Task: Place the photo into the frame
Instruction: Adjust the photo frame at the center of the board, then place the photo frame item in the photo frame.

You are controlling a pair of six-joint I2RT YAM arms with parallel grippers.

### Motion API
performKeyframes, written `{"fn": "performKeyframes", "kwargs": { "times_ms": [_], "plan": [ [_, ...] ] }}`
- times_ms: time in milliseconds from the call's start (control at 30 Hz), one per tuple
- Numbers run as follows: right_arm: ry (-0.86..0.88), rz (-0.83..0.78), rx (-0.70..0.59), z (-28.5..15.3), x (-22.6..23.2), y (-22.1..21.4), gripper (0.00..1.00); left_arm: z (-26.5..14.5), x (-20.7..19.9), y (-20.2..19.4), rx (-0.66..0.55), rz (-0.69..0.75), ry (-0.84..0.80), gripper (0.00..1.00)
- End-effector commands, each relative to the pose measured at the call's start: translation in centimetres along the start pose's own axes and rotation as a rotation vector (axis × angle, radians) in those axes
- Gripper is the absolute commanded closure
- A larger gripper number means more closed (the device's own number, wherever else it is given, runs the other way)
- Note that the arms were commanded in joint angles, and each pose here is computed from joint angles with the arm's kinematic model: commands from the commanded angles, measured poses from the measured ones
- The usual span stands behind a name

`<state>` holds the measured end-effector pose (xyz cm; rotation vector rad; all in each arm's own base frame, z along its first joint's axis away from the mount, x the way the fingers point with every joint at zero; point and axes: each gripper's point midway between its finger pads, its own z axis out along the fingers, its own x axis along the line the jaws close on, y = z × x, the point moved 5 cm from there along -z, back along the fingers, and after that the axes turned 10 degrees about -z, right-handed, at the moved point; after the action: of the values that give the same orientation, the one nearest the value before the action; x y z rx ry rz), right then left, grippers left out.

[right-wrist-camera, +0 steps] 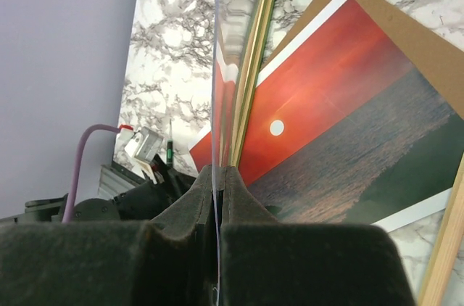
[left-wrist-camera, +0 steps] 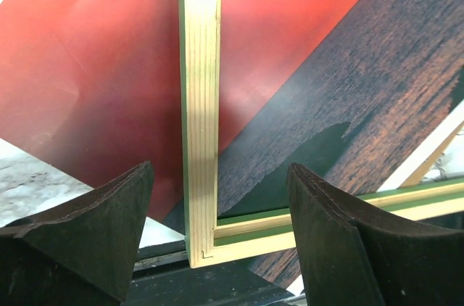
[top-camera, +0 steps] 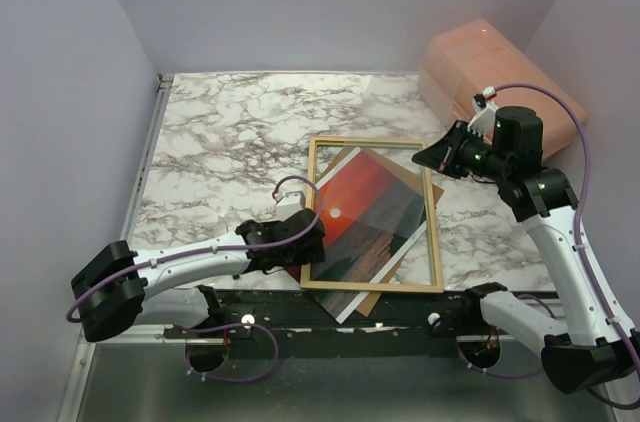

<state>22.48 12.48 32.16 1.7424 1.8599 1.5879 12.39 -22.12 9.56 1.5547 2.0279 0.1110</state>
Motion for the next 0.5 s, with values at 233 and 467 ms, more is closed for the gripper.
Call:
{"fn": "performKeyframes", "kwargs": {
  "times_ms": [233, 467],
  "plan": [
    [0.143, -0.056, 0.131, 3.0, -0.4, -1.8, 0.99, 0.5, 0.9, 0.4, 0.097, -0.118, -0.213, 0.51],
    [0.187, -0.024, 0.194, 4.1, -0.8, -2.9, 0.99, 0.8, 2.5, 1.2, 0.083, -0.147, -0.213, 0.63]
  ]
}}
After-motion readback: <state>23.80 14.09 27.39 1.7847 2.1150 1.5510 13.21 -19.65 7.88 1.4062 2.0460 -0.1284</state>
